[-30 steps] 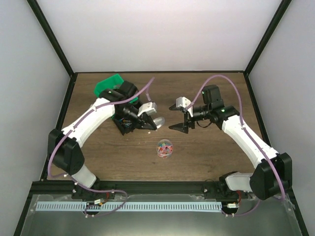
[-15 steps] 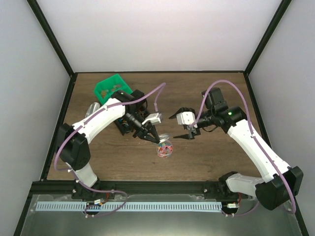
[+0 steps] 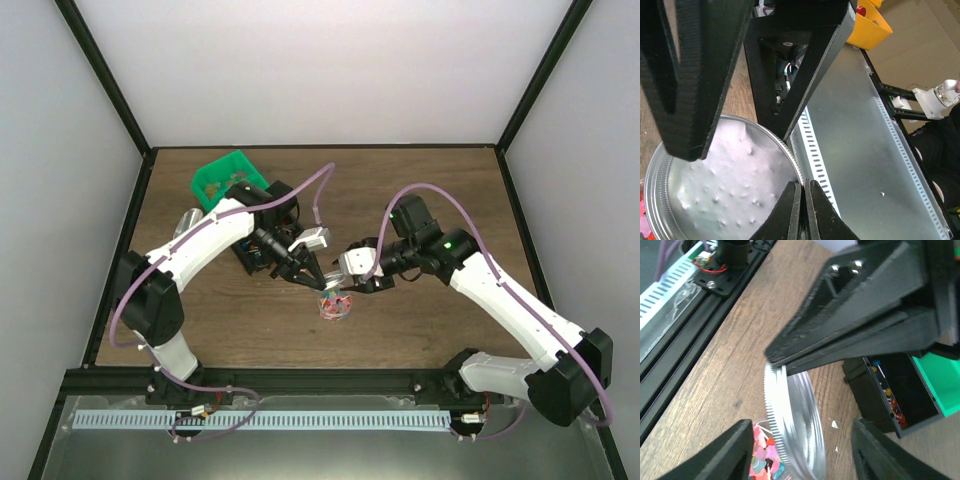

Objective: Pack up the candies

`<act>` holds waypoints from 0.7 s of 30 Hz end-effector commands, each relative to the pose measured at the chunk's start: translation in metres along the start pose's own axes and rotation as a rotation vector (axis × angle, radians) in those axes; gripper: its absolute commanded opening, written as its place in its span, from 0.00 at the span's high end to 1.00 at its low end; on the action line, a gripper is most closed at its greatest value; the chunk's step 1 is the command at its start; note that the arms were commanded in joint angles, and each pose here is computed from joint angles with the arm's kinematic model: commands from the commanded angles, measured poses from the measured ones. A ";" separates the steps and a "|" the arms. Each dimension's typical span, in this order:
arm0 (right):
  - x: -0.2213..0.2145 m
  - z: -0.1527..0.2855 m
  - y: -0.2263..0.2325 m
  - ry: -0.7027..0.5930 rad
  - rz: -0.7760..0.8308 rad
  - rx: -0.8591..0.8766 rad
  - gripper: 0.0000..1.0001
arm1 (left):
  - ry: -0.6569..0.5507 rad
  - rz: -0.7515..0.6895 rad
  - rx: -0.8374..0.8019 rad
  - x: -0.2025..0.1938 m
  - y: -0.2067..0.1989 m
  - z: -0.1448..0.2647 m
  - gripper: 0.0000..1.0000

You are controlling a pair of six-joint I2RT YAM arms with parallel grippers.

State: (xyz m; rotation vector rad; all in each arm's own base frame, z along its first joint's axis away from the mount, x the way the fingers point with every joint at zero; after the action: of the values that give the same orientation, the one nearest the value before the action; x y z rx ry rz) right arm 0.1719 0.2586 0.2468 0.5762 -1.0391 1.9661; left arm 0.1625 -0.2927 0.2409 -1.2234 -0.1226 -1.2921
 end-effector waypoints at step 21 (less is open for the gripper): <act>0.005 -0.007 0.001 0.006 -0.027 -0.004 0.84 | -0.033 -0.017 -0.038 0.008 0.004 -0.003 0.84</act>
State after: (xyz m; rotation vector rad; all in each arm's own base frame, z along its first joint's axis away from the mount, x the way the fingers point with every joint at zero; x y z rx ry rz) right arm 0.1694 0.2613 0.2341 0.5477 -0.9981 1.9693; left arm 0.1663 -0.2954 0.2332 -1.2375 -0.0943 -1.2677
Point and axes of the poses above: each gripper's point midway between its finger pads, its own z axis back along the fingers, its own y axis along the line the jaws close on, x = y × z, the point moved 1 cm from there along z, back along the fingers, and after that the axes turned 6 degrees about z, right-handed, at the moved point
